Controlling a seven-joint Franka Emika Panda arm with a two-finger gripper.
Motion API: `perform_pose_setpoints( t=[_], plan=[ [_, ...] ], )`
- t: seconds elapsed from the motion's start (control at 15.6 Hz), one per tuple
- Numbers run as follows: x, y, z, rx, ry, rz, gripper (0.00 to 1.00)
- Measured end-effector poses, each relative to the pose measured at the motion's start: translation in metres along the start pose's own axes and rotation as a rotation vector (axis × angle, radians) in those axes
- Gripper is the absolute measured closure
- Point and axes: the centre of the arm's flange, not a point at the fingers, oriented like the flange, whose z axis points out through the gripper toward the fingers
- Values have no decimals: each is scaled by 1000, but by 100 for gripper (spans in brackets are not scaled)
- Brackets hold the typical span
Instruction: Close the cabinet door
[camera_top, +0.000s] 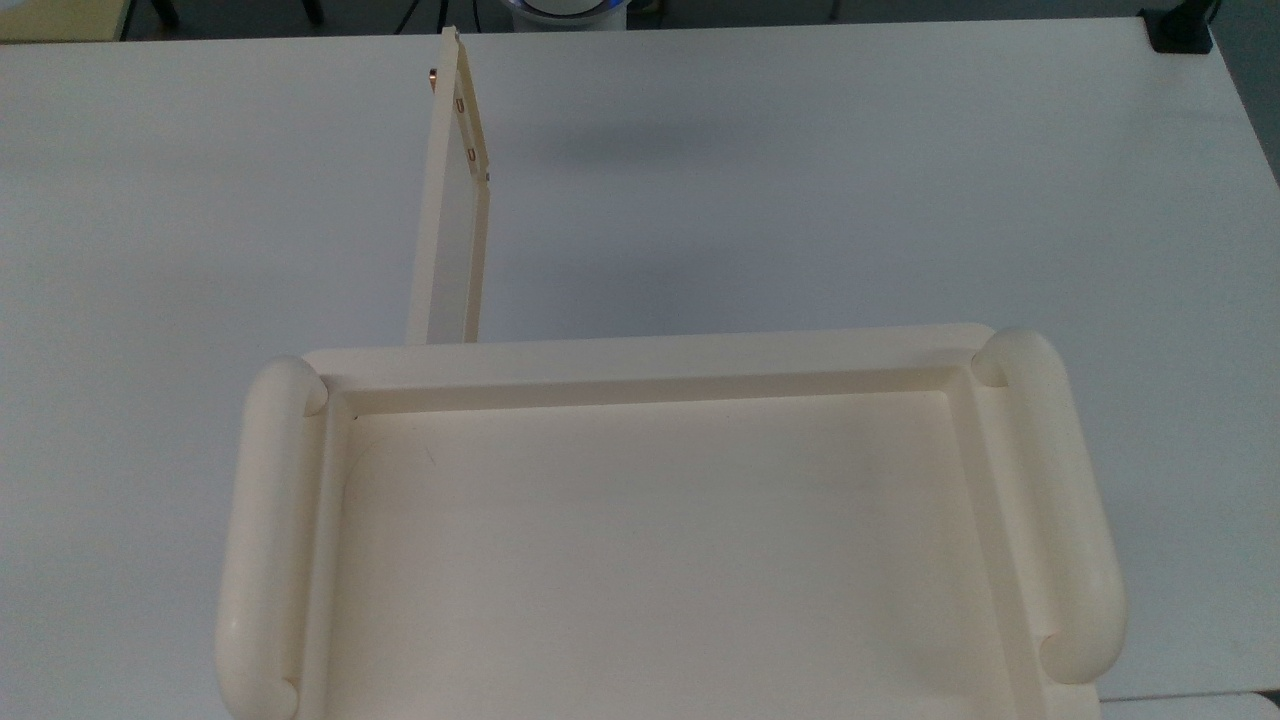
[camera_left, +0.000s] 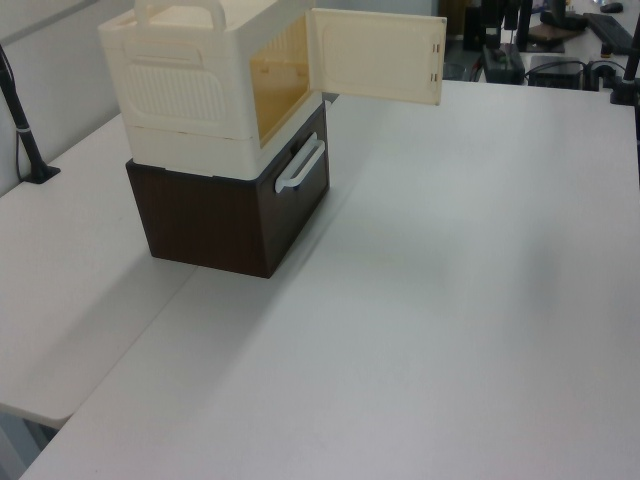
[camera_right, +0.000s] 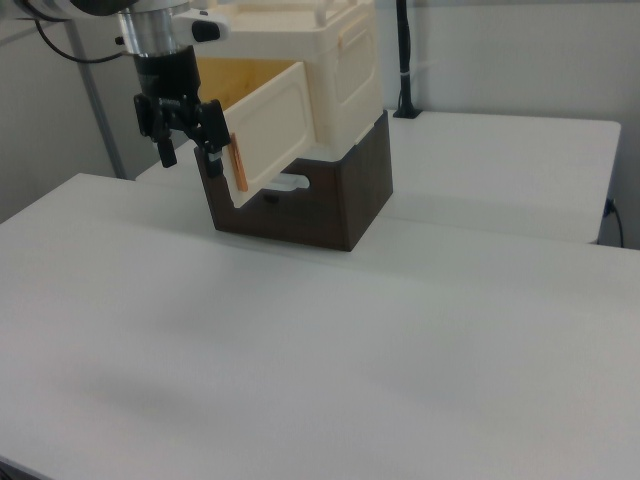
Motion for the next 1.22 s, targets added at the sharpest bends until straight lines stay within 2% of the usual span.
perform_pose_setpoints(
  t=[0.45,1.03,1.09,1.22],
  plan=[
    [12,12,19,-4,-36,-41,0],
    [12,15,19,-3,-37,-69,2],
    [12,18,20,2,-37,-80,6],
    [12,23,20,18,-37,-108,28]
  ],
)
